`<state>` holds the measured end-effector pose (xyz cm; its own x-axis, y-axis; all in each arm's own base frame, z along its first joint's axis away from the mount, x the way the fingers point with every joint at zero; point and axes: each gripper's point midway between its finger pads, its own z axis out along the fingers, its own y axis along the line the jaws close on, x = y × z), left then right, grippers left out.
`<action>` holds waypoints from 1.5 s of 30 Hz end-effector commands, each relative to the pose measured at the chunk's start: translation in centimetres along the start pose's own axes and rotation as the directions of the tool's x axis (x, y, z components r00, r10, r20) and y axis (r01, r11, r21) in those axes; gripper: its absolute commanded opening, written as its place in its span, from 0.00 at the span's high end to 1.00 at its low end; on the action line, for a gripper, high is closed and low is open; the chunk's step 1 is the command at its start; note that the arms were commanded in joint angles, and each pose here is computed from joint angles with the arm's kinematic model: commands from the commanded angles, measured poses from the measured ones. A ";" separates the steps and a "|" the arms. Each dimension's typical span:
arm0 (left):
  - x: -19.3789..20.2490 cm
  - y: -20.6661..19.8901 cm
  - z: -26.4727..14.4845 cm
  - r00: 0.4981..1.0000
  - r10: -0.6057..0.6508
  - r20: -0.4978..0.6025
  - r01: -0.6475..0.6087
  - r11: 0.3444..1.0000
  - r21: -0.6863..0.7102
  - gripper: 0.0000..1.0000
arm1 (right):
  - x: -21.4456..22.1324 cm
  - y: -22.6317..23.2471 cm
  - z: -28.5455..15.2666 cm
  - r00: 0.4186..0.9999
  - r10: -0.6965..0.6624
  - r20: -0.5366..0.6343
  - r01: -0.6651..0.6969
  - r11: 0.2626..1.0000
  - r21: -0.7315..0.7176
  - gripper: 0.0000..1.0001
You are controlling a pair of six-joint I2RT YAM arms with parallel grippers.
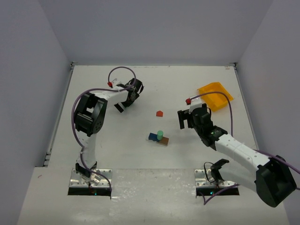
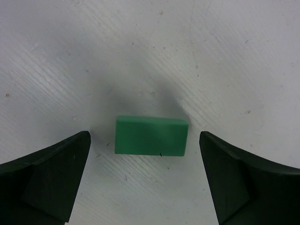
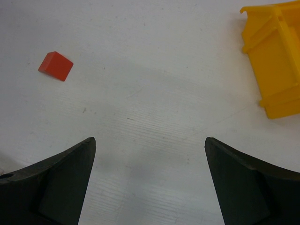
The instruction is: Build the wood block tower
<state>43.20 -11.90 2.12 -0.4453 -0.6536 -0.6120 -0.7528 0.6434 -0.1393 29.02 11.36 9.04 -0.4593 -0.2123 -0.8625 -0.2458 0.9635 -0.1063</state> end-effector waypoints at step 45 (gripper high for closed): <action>5.9 -4.9 -24.0 0.711 0.610 0.350 -0.662 0.411 0.627 0.64 | -3.2 -0.5 -0.4 0.994 0.056 0.094 -0.058 0.998 0.015 0.01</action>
<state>34.81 -27.69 19.34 -0.5703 -0.0231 -0.8211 0.1912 0.9684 -0.1601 29.29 11.34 9.48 -0.4553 -0.1901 -0.8698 -0.2366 0.9676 -0.0877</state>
